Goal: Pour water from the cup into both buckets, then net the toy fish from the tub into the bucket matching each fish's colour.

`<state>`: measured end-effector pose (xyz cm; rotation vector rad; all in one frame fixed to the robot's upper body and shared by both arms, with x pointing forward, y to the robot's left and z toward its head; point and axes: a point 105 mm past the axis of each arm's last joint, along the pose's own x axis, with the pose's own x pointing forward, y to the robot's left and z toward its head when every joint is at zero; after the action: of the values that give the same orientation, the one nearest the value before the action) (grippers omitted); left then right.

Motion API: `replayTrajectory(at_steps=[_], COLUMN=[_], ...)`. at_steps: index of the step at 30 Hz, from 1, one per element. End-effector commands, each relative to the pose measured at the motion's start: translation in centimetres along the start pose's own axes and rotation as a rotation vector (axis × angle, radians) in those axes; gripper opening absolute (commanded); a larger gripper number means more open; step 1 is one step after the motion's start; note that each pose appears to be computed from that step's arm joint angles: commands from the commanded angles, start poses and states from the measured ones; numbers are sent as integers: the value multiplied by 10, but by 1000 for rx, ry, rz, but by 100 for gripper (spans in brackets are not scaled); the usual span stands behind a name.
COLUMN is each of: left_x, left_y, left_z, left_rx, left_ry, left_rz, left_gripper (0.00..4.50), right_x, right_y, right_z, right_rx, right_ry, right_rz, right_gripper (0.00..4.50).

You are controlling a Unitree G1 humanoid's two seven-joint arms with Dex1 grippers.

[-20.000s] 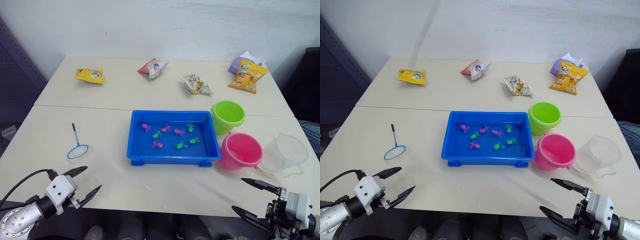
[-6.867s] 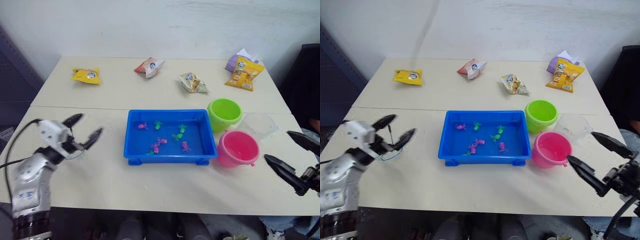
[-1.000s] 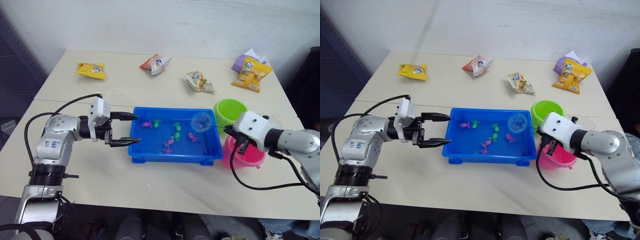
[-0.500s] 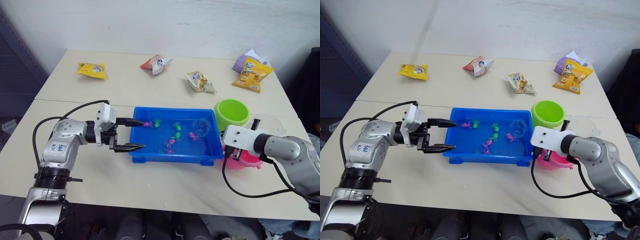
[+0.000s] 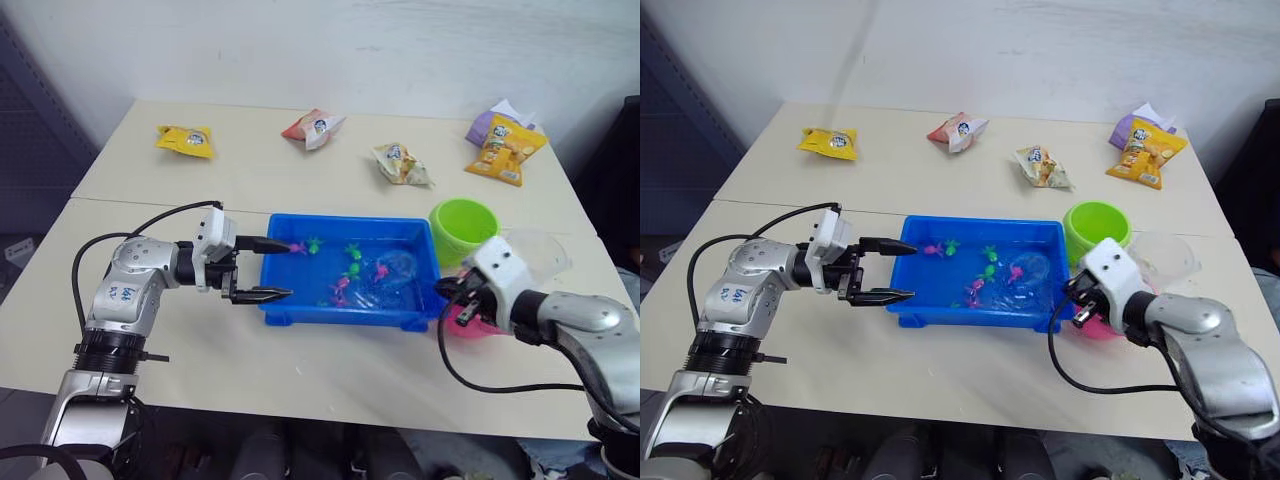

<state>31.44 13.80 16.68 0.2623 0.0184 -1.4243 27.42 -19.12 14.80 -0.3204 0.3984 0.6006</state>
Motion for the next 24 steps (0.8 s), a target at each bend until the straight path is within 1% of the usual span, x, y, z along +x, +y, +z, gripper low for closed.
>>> replayTrajectory(at_steps=[1, 5, 7, 13, 18, 20, 24], left_x=[0, 6, 10, 22, 32, 36, 45], left_y=[2, 4, 4, 9, 11, 11, 9], left_z=[7, 8, 8, 10, 15, 18, 22], left_rx=[43, 43, 45, 51, 63, 66, 71], left_ry=[2, -12, -20, -37, -59, -70, -90], left_rz=[-11, -35, -51, -93, -139, -162, -205], left_gripper=[448, 448, 448, 448, 448, 448, 448], right_x=[-17, -33, -41, -65, -93, -106, -130], right_y=[5, 7, 8, 13, 17, 16, 8], right_z=[7, 3, 6, 4, 2, 1, -11], right_rx=[49, 108, 110, 136, 135, 122, 109], right_ry=[-67, -110, -149, -199, -260, -284, -264], right_rz=[6, -9, -18, -62, -111, -158, -282], right_gripper=[0, 0, 0, 0, 0, 0, 0])
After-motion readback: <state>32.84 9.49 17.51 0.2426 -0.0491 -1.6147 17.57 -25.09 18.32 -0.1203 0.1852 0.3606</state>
